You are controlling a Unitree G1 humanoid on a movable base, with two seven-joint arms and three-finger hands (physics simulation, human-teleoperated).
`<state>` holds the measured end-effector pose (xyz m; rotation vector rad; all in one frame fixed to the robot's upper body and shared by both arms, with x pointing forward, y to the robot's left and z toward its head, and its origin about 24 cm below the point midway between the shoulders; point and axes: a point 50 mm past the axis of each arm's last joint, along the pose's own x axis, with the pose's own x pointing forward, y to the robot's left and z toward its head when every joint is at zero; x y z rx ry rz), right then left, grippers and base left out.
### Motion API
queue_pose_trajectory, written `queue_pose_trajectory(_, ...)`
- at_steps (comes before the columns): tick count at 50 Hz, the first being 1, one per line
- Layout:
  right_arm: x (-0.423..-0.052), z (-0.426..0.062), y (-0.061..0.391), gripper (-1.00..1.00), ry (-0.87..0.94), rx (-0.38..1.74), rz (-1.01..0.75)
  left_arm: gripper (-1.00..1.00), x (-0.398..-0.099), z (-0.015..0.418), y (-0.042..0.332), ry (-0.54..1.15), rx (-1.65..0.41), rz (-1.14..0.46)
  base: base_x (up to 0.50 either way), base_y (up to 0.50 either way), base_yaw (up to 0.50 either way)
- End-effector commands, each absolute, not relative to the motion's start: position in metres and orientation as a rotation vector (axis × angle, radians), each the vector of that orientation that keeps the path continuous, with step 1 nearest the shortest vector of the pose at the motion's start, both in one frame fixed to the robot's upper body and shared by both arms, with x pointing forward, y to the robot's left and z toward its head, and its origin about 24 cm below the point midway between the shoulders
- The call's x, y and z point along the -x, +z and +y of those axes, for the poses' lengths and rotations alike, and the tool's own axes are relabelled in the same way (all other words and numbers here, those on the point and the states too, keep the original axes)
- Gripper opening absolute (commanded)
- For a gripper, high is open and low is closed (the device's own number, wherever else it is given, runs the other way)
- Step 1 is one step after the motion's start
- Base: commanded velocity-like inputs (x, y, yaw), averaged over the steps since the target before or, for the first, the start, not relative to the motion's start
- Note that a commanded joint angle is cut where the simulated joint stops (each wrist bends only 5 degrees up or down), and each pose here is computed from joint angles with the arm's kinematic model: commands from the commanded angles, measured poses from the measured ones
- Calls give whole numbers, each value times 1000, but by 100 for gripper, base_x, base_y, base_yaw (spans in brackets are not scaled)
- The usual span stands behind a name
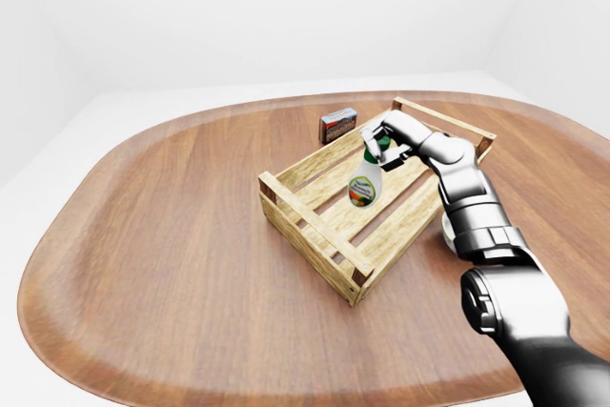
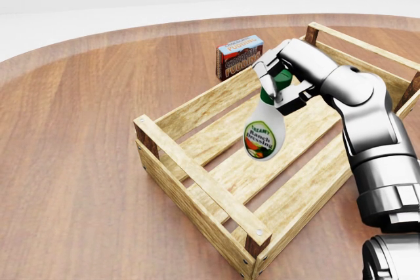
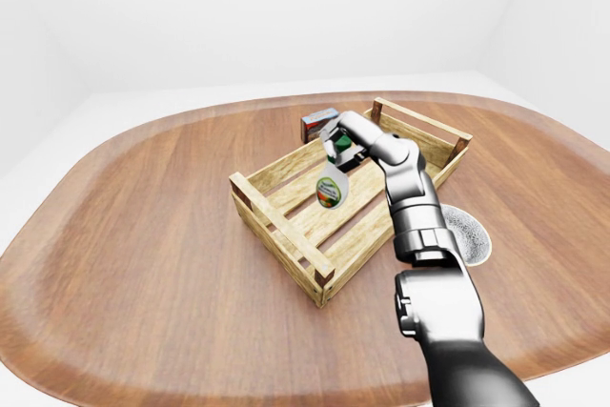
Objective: Pick up the salad dressing and put it in the tray.
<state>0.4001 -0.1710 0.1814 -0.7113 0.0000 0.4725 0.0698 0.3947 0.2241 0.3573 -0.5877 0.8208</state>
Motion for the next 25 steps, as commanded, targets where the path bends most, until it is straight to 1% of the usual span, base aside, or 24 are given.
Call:
queue_pose_trajectory(1,-410,-200,164,-98,253,732,60,100,-70,395,223,822,-356,-585,0,0,0)
queue_pose_trajectory(4,-411,-208,157,-98,153,758,79,100,-70,396,223,822,-354,-582,0,0,0)
queue_pose_trajectory(10,-412,-216,150,-98,46,754,99,100,-71,396,222,822,-350,-577,0,0,0)
queue_pose_trajectory(19,-407,-224,130,-98,-38,791,151,100,-71,395,223,821,-352,-583,0,0,0)
queue_pose_trajectory(25,-404,-227,121,-98,-53,786,180,100,-71,396,222,821,-350,-578,0,0,0)
